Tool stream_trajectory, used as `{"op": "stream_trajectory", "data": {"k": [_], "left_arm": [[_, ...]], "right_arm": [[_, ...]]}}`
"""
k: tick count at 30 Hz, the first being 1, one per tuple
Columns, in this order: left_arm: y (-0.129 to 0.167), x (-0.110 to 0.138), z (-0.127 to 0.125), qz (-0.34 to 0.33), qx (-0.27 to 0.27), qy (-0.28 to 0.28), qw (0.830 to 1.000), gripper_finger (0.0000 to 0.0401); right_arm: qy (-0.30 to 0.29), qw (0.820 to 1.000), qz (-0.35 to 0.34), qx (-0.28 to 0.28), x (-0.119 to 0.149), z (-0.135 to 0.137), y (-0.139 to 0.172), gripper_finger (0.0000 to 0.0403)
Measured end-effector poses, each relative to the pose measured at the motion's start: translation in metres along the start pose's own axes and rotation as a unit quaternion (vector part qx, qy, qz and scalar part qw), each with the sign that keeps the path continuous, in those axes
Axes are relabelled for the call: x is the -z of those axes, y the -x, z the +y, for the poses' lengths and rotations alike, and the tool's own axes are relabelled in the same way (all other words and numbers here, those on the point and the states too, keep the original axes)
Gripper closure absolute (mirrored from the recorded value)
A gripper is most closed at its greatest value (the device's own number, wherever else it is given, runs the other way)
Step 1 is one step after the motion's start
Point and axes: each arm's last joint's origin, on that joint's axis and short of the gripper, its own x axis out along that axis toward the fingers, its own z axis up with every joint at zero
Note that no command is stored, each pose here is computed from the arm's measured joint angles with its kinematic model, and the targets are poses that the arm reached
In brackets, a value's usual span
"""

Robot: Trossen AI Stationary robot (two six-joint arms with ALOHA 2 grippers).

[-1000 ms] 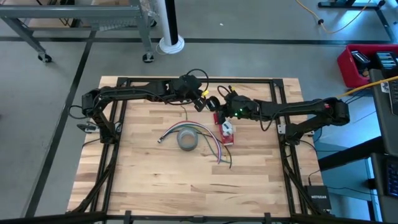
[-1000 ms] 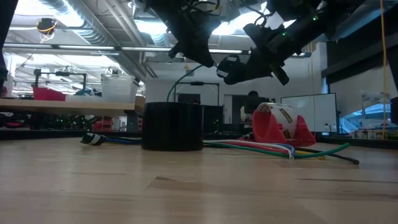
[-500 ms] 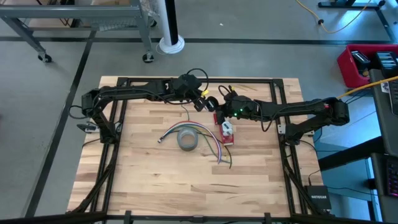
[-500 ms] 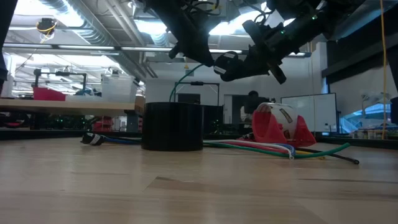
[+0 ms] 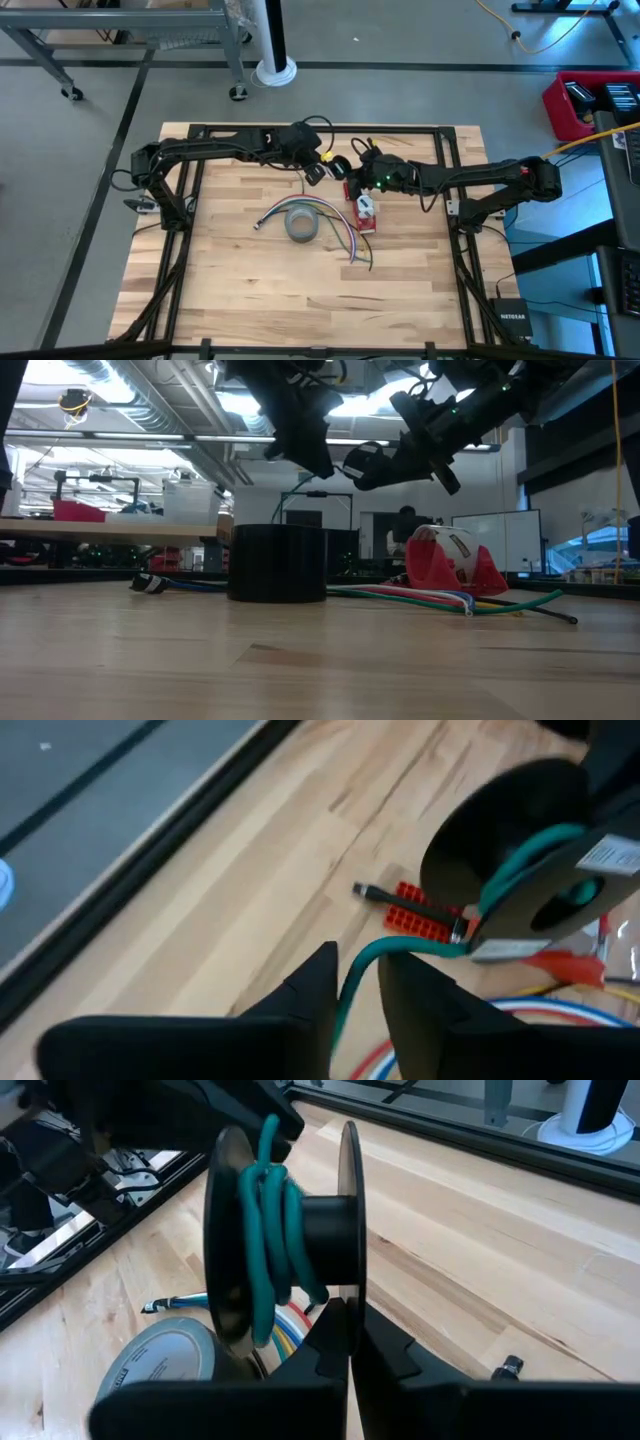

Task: Coil cords
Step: Coil the green wire into the spool

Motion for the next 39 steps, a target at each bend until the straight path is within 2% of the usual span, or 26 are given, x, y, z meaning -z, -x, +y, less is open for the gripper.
{"op": "stream_trajectory", "data": {"k": [6, 18, 24, 26, 35, 39], "left_arm": [[0.0, 0.006, 0.001, 0.029, -0.006, -0.004, 1.0, 0.03], [0.002, 0.014, 0.0, 0.064, -0.021, -0.031, 0.997, 0.0297], [0.005, 0.02, -0.002, 0.07, -0.105, -0.042, 0.991, 0.0297], [0.005, 0.019, -0.005, 0.059, -0.115, -0.046, 0.991, 0.0297], [0.006, 0.017, -0.011, 0.041, -0.107, -0.051, 0.992, 0.0297], [0.007, 0.019, -0.018, 0.041, -0.095, -0.044, 0.994, 0.0297]], "right_arm": [[0.0, 1.0, -0.002, 0.0, 0.0, 0.0, 0.001, 0.04], [-0.007, 0.999, -0.028, -0.016, -0.009, 0.003, 0.009, 0.04], [-0.008, 0.999, -0.029, -0.017, -0.009, 0.003, 0.009, 0.04], [-0.008, 0.999, -0.028, -0.016, -0.009, 0.003, 0.009, 0.04], [-0.007, 0.999, -0.029, -0.015, -0.009, 0.003, 0.009, 0.04], [-0.006, 0.999, -0.04, 0.006, -0.009, 0.001, 0.009, 0.04]]}}
